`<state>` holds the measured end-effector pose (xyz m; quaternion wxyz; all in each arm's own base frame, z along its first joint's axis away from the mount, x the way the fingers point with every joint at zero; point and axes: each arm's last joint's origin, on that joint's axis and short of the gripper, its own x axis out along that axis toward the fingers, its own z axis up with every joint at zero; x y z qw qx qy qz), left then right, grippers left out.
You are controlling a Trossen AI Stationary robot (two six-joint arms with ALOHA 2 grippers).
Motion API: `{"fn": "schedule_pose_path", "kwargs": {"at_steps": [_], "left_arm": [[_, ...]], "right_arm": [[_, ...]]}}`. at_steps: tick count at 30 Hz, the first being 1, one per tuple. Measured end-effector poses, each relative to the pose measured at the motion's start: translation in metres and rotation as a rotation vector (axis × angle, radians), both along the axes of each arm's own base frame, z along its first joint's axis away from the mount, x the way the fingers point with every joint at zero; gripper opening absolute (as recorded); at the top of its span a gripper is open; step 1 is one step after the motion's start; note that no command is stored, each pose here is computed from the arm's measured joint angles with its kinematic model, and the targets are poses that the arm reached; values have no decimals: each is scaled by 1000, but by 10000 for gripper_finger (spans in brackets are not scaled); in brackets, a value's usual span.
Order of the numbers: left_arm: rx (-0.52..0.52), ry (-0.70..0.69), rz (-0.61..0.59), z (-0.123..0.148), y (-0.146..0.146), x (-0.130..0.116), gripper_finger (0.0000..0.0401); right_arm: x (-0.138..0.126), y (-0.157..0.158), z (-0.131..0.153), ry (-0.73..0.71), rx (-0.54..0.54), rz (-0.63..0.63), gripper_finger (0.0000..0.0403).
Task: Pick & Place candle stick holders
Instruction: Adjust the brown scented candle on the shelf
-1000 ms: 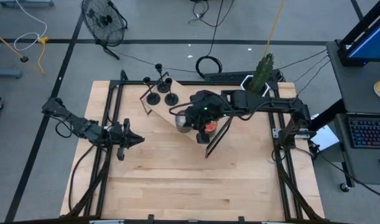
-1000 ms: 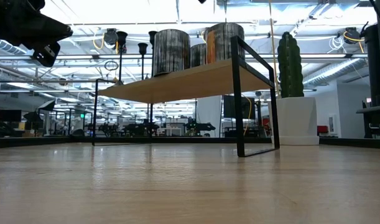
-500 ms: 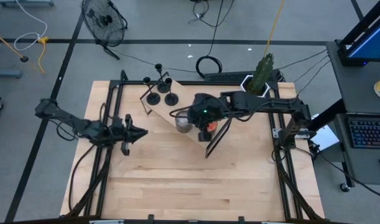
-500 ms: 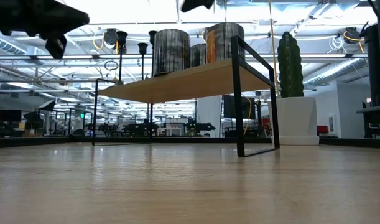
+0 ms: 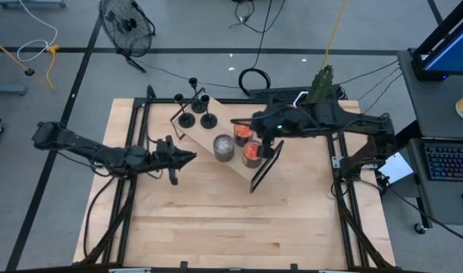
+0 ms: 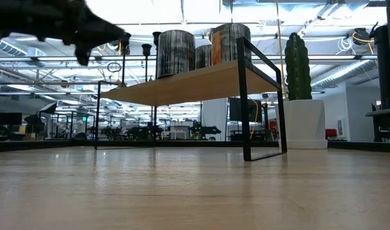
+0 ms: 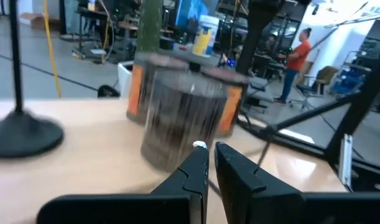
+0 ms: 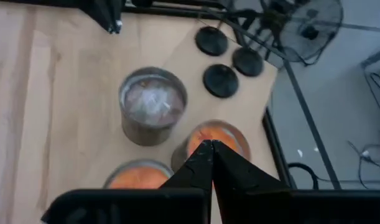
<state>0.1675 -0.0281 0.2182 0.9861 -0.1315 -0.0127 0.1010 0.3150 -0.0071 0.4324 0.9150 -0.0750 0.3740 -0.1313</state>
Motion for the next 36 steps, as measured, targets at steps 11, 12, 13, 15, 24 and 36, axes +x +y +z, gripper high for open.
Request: {"fn": "schedule_pose_path", "kwargs": {"at_steps": [11, 12, 13, 15, 24, 36], "left_arm": [[58, 117, -32, 12, 4, 45, 33], [59, 123, -31, 12, 4, 47, 33], [58, 124, -31, 12, 4, 50, 33], [49, 140, -26, 10, 4, 53, 33], [40, 196, 17, 5, 16, 70, 33], [19, 187, 50, 5, 31, 72, 33]], "right_arm": [[-51, 2, 25, -48, -32, -109, 0], [-56, 3, 25, -61, -29, -108, 0], [-61, 4, 24, -72, -25, -108, 0], [-70, 5, 20, -104, -13, -110, 0], [-104, 6, -7, -259, 39, -122, 0], [-125, 5, -17, -286, 77, -150, 0]]}}
